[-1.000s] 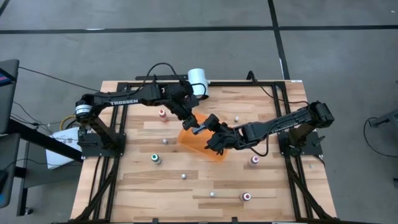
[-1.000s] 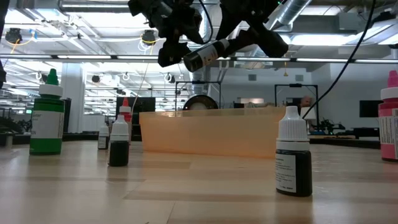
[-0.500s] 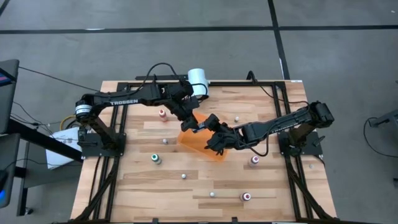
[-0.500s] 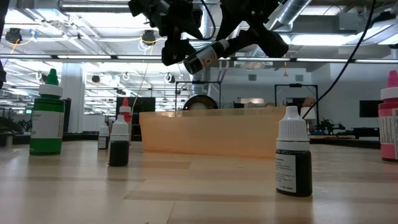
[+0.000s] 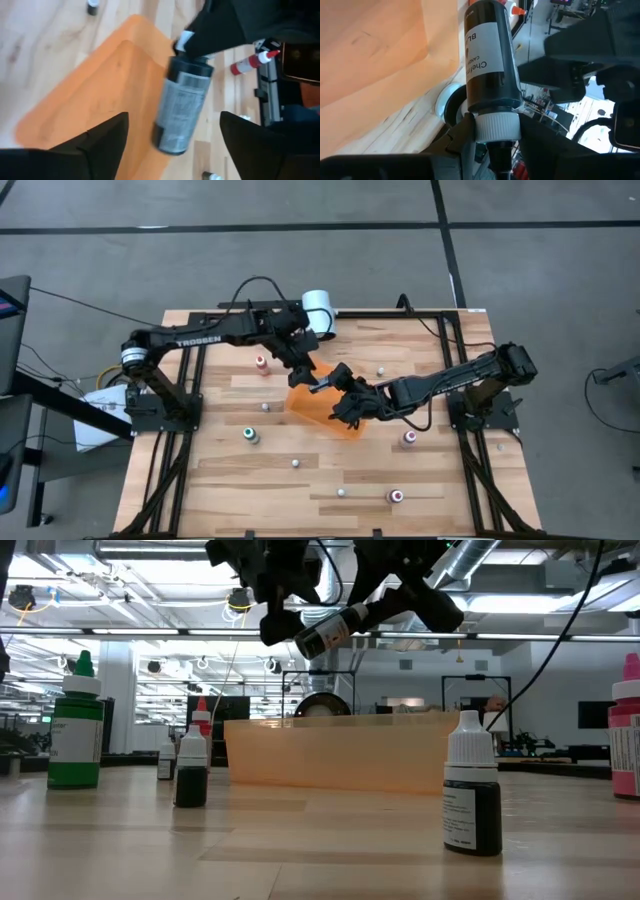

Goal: Pick & Place food coloring
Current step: Put the large black food coloring bottle into the bin

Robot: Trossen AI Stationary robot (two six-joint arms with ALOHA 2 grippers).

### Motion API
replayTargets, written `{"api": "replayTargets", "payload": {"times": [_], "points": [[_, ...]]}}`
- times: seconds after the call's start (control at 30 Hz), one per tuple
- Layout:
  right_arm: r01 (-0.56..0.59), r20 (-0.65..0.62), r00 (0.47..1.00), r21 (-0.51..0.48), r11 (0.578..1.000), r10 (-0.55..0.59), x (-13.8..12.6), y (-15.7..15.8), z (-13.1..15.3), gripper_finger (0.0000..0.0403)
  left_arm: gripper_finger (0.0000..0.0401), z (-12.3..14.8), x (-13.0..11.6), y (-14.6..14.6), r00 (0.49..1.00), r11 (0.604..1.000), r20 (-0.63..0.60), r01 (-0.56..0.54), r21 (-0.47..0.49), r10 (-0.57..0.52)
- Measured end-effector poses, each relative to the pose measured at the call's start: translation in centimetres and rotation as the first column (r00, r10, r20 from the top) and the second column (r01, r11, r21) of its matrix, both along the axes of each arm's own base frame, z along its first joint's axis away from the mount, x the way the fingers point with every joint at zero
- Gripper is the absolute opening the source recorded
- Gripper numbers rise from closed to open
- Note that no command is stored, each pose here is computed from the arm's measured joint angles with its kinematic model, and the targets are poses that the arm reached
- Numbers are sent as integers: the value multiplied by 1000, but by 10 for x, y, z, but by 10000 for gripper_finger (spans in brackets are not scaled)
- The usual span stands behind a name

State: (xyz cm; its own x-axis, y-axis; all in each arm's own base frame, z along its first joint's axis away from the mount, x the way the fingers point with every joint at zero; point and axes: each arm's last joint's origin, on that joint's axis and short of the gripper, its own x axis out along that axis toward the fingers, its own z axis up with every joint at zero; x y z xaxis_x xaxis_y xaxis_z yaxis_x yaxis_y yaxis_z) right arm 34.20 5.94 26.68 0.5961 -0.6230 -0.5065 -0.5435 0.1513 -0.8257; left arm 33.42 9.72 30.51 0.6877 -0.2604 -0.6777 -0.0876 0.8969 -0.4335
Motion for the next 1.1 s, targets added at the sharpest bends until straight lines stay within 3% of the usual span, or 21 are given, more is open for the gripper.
{"api": "replayTargets", "payload": {"times": [0.33, 0.5, 0.67, 1.1], "points": [[40, 43, 998, 38, 998, -41, 0, -1, 0, 125, 323, 7, -12, 28, 998, 998, -7, -61, 22, 61], [57, 43, 997, 38, 998, -58, 1, -7, 0, 125, 323, 7, -12, 28, 998, 998, -6, -58, 3, 58], [81, 43, 996, 37, 996, -83, 2, -15, 0, 130, 323, 6, -13, 24, 998, 996, -35, -51, -78, 49], [83, 42, 996, 40, 996, -85, 2, -17, 0, 128, 323, 4, -7, 18, 998, 998, -39, -53, -21, 52]]}}
